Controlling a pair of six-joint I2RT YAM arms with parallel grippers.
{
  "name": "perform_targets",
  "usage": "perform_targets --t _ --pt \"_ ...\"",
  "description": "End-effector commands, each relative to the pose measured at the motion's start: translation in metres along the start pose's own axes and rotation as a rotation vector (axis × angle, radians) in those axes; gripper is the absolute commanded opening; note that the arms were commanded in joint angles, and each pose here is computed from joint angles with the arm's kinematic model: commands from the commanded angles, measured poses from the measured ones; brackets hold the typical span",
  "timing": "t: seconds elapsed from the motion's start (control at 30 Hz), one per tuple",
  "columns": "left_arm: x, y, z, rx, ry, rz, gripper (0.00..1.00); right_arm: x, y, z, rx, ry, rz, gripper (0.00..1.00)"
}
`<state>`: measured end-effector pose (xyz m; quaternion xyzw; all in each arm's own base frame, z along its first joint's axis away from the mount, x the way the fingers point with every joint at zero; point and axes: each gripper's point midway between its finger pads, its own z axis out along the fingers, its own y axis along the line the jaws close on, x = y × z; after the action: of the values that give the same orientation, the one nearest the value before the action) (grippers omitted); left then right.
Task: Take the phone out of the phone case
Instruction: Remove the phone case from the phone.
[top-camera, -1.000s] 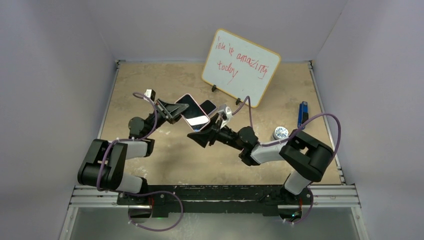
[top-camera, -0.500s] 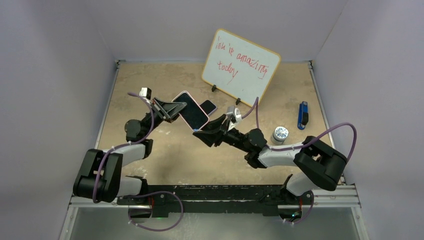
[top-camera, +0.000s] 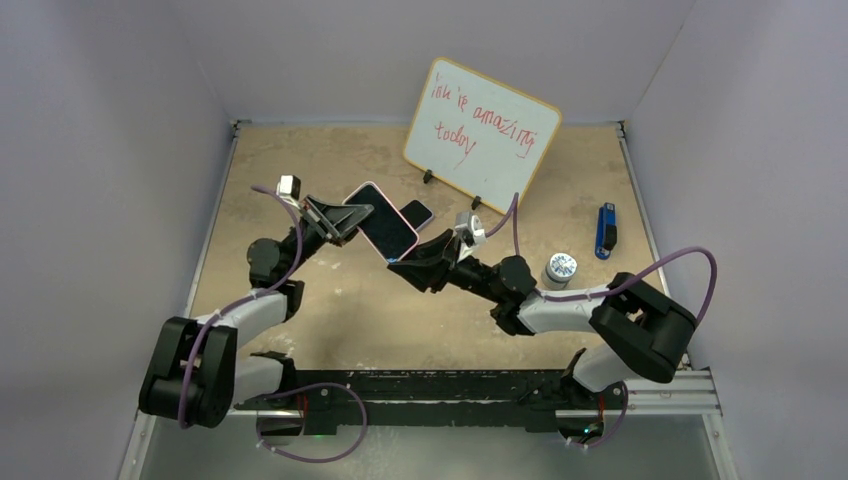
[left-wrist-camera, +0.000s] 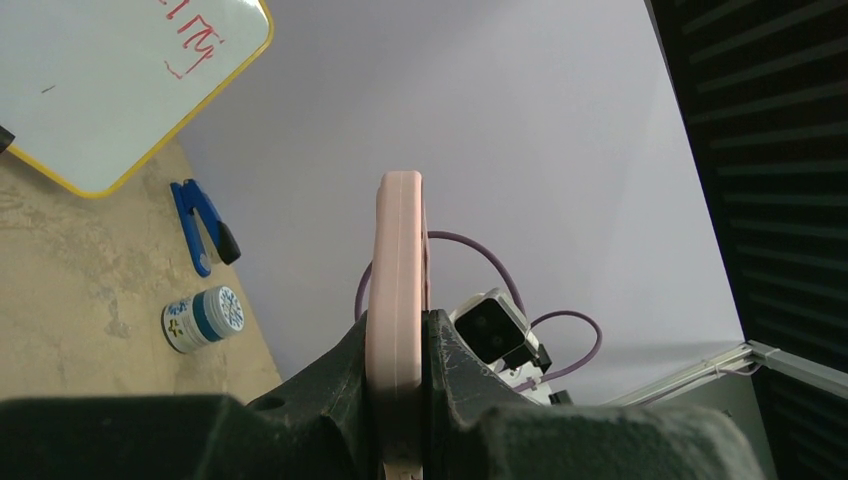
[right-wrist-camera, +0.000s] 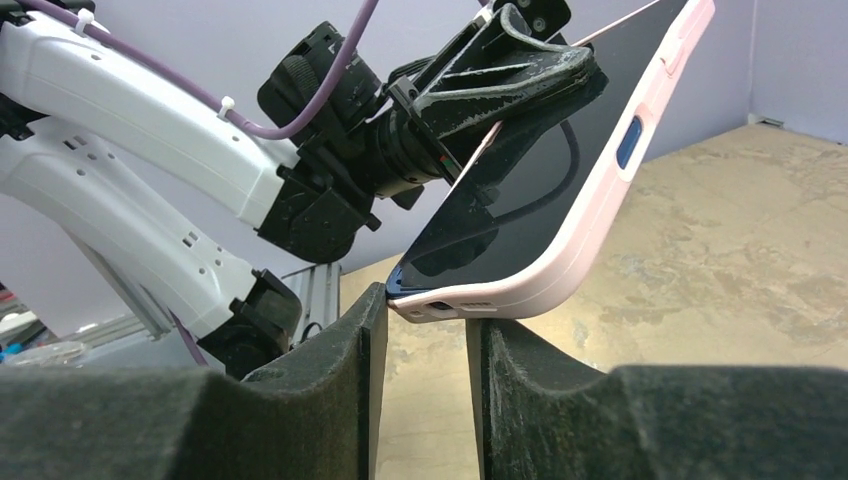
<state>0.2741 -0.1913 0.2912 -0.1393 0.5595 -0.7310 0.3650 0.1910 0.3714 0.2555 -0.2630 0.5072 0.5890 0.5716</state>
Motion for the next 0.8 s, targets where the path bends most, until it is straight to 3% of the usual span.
perform_targets --t 0.0,0.47,0.77 --pt "0.002 -0.028 0.007 0.06 0.016 0.035 0.0 -0.045 0.02 0.004 -0.094 -0.145 -0.092 0.32" --pt "0.021 -0.026 0.003 -0.017 0.096 0.012 0.0 -0.045 -0.011 0.002 -0.025 -0.1 -0.146 0.09" --pt "0.032 -0.025 -0.004 -0.011 0.145 0.022 0.0 -0.032 -0.051 -0.003 0.129 -0.017 -0.065 0.0"
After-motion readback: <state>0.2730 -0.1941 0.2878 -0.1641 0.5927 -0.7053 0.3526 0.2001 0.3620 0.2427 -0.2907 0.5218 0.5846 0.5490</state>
